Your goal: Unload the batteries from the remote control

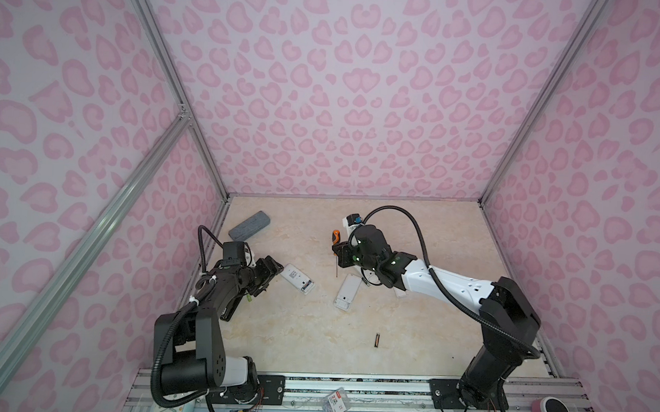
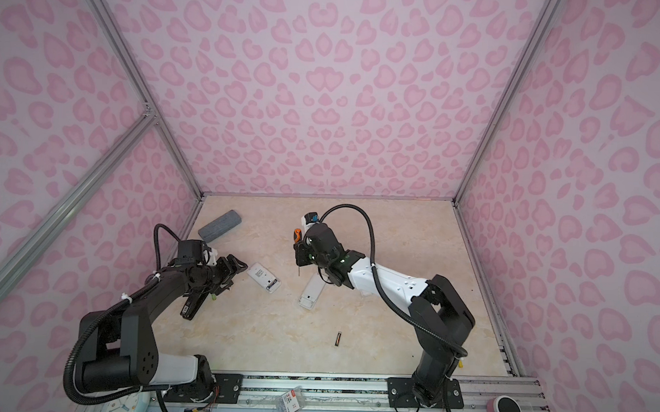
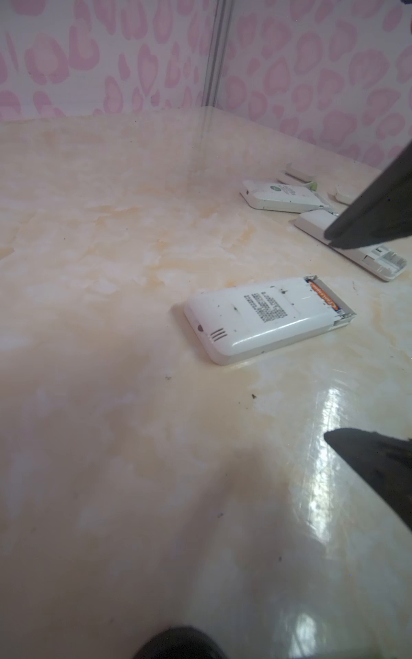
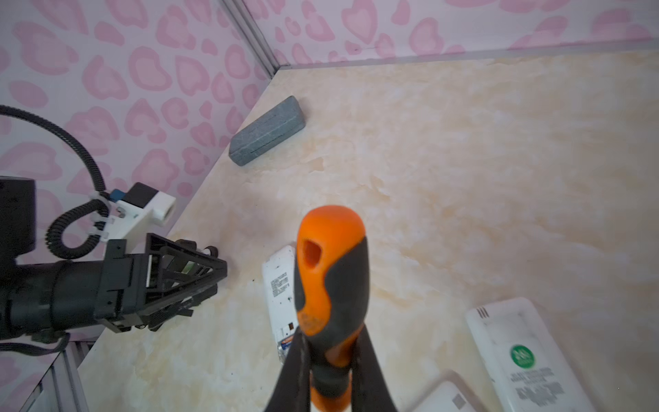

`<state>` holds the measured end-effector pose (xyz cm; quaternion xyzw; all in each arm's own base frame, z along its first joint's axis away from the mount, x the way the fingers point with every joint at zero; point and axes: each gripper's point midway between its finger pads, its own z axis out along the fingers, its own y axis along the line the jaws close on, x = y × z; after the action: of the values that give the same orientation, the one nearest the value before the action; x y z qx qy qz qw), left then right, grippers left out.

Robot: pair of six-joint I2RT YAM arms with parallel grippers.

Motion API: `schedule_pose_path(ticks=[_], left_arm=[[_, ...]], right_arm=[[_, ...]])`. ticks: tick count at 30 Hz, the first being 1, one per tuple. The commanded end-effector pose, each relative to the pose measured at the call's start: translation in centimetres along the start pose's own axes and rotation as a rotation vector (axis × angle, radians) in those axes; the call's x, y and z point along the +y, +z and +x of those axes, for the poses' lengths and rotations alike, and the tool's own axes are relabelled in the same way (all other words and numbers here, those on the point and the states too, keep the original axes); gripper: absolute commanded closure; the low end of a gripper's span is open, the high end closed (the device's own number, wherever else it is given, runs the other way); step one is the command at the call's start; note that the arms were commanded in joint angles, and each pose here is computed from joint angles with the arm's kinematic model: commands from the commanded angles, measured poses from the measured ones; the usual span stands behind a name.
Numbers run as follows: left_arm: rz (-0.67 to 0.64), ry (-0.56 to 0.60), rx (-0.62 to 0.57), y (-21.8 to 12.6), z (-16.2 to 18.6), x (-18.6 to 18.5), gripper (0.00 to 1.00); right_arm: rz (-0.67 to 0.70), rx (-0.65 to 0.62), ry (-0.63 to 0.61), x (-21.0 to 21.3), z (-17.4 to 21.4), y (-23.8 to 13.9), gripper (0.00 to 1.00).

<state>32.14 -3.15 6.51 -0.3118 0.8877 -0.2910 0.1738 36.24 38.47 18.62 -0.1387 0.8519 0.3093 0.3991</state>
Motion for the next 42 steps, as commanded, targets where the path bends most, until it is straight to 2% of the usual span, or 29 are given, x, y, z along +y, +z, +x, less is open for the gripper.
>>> schedule_pose_path(ticks=[1, 7, 14, 24, 32, 42], left_arm=[[0.097, -0.051, 0.034, 1.1, -0.2, -0.6, 0.21], [0.158, -0.07, 0.079, 3.9, -0.6, -0.8, 0.34], [0.196, 0.024, 0.146, 6.4, 0.4, -4.3, 0.46], [0.202, 0.062, 0.216, 8.4, 3.1, -6.7, 0.48], [0.26, 0.087, 0.258, 7.6, 4.1, -7.6, 0.47], [0.341, 0.147, 0.325, 7.6, 5.6, -10.3, 0.54]], right_arm=[[-0.096, -0.046, -0.022, 2.4, -1.1, 2.0, 1.0], [-0.148, -0.058, -0.042, 3.2, -0.9, 4.0, 1.0], [-0.217, -0.149, -0.086, 3.3, -1.0, 4.1, 1.0], [-0.285, -0.2, -0.138, 1.9, 0.0, 2.9, 1.0], [-0.417, -0.29, -0.223, 4.3, 0.3, 2.7, 1.0], [-0.514, -0.314, -0.317, 6.3, 3.6, 1.4, 1.0]])
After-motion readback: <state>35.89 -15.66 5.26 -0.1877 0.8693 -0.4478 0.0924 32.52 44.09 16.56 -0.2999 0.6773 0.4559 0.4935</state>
